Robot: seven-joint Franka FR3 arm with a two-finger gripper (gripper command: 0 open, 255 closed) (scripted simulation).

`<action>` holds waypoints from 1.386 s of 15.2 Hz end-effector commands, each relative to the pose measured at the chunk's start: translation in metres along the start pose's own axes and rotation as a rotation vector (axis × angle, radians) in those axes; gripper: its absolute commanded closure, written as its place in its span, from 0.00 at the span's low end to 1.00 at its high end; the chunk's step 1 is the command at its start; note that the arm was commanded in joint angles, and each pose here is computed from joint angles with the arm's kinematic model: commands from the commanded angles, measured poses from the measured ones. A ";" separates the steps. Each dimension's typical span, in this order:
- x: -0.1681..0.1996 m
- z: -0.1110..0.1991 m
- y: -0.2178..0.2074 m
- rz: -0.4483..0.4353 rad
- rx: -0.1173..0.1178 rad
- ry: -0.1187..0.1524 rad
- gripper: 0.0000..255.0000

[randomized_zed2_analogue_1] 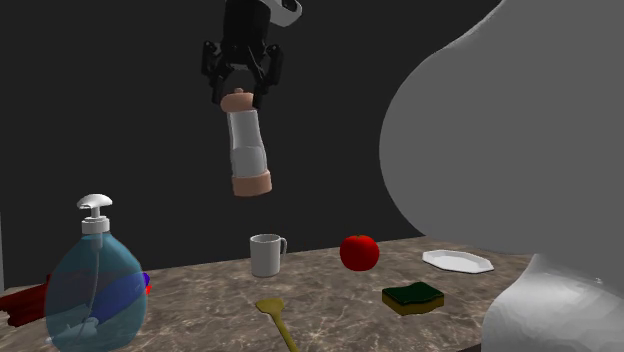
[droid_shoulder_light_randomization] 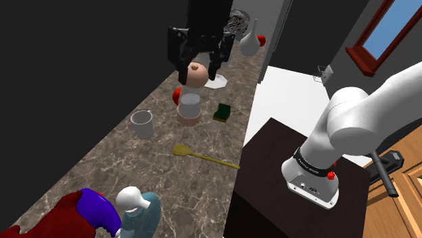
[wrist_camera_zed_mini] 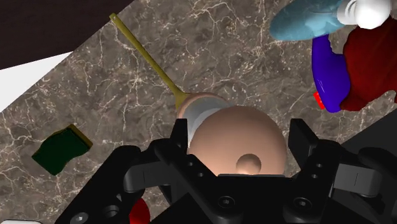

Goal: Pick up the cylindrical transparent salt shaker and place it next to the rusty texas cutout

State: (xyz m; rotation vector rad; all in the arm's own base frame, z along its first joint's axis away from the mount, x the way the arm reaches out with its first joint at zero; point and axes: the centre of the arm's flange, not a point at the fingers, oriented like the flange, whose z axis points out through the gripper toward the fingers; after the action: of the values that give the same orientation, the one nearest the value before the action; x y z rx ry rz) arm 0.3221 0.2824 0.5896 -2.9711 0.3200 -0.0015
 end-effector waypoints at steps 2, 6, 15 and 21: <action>0.021 0.005 -0.035 0.001 0.002 -0.001 1.00; 0.042 0.012 -0.083 0.001 0.002 -0.001 1.00; 0.091 0.027 -0.190 0.001 0.002 -0.001 1.00; 0.103 0.051 -0.213 0.001 0.002 -0.001 1.00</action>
State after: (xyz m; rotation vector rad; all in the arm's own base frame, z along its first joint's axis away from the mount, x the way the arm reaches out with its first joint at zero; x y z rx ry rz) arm 0.4679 0.4730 0.5753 -2.9698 0.3199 0.0004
